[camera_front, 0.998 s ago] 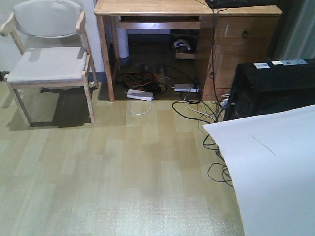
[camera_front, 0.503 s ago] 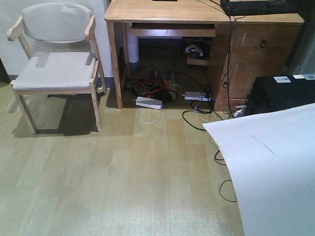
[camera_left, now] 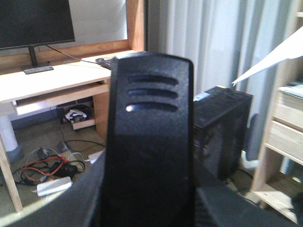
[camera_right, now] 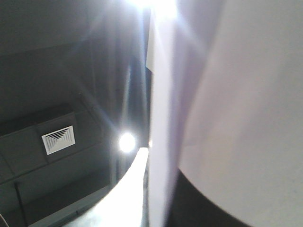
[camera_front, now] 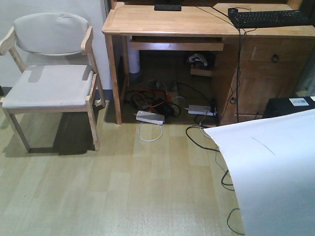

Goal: Grab stapler and paper to desk for stapling
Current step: 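Drive the base toward the wooden desk holding stapler and paper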

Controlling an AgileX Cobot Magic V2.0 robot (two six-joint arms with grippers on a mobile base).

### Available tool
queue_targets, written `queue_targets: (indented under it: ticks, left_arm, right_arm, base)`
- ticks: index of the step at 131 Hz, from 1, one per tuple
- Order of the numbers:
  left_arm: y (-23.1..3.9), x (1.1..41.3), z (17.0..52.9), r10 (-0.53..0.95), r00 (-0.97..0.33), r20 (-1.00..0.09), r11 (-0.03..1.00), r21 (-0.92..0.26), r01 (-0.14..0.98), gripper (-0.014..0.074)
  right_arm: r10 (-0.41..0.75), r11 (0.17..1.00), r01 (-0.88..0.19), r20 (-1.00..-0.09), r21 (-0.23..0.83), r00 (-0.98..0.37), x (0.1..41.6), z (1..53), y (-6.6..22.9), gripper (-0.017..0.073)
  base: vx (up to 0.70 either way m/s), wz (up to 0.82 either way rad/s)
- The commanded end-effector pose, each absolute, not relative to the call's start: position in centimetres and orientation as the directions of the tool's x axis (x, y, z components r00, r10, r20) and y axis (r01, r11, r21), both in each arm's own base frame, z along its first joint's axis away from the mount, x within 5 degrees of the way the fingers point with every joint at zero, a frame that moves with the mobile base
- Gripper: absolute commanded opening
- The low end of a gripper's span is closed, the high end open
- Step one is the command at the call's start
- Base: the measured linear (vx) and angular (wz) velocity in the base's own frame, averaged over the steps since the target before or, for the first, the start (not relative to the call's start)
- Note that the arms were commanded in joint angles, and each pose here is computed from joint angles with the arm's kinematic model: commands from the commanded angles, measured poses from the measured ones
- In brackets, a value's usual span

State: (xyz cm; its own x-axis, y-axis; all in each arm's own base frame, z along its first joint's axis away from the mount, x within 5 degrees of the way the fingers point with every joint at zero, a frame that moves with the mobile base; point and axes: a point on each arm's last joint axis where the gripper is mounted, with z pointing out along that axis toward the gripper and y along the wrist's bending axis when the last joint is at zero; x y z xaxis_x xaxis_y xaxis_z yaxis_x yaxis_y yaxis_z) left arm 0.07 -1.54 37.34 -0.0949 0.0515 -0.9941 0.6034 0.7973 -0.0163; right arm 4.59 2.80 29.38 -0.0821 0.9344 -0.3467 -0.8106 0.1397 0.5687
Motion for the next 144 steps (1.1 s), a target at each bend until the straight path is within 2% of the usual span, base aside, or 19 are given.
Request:
queue_targets:
  ticks: [1,144]
  left_arm:
    - [-1.47,0.09,39.10,-0.036,-0.001,-0.999,0.799,-0.029,0.600,-0.0006]
    - [-1.47,0.09,39.11,-0.036,-0.001,-0.999,0.799,-0.029,0.600,-0.0006]
  right_arm:
    - [0.939,0.138,-0.846,-0.340,0.515,-0.054,4.27,30.55,2.73,-0.0006]
    - [0.939,0.138,-0.847,-0.340,0.514,-0.054,4.26,30.56,2.73,-0.0006]
  base:
    - [0.38,0.02]
    - [0.42,-0.09]
